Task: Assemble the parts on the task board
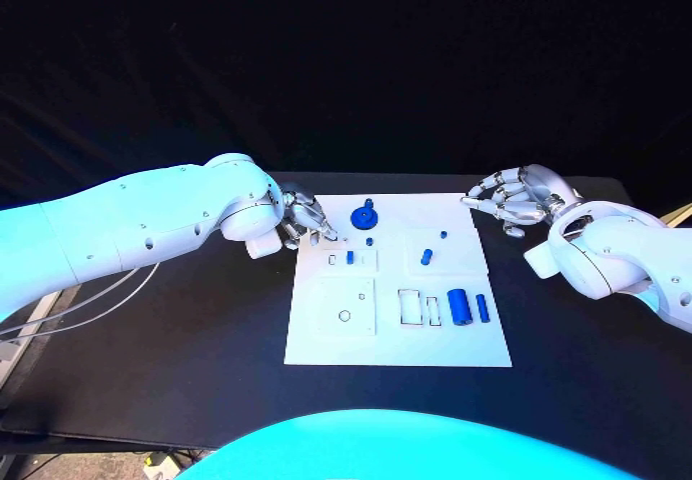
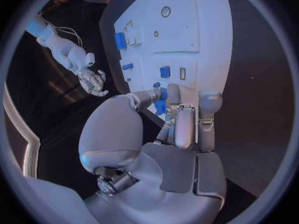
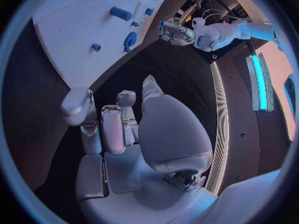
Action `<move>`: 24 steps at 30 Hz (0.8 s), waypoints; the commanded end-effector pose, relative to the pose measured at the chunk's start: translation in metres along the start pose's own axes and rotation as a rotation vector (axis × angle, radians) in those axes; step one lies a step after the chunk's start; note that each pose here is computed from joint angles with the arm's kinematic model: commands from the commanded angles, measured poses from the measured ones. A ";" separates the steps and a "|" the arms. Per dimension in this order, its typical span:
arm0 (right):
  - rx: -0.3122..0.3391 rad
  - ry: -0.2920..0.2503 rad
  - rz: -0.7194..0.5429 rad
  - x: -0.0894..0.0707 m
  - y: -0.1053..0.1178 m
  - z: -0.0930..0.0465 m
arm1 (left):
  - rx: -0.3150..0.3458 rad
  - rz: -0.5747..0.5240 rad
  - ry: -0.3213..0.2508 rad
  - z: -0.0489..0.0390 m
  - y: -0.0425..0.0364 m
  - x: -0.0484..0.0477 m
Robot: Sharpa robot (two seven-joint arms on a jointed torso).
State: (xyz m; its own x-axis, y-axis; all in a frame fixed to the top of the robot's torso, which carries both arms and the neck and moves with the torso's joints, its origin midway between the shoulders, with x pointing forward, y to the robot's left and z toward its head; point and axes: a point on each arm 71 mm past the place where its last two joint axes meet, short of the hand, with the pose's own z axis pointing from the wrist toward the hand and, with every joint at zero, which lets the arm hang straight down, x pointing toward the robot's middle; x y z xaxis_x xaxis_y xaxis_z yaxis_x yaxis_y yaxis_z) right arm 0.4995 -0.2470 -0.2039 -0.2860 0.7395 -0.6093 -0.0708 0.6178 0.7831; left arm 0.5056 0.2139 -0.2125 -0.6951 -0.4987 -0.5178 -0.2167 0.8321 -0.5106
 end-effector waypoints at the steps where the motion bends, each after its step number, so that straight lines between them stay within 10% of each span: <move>1: -0.002 0.004 -0.001 0.001 0.000 0.000 | -0.003 0.007 0.007 0.0022 -0.0029 -0.0012; 24: -0.002 0.004 -0.001 0.002 0.001 0.001 | -0.056 0.081 0.164 0.0167 -0.0099 -0.0015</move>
State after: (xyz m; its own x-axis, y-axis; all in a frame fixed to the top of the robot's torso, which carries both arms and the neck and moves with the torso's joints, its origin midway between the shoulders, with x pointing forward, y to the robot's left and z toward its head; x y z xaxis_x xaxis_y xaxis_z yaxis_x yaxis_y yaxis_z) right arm 0.5003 -0.2451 -0.2043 -0.2873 0.7390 -0.6093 -0.0711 0.6180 0.7830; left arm 0.5199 0.2044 -0.2190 -0.8020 -0.4012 -0.4425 -0.1993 0.8781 -0.4350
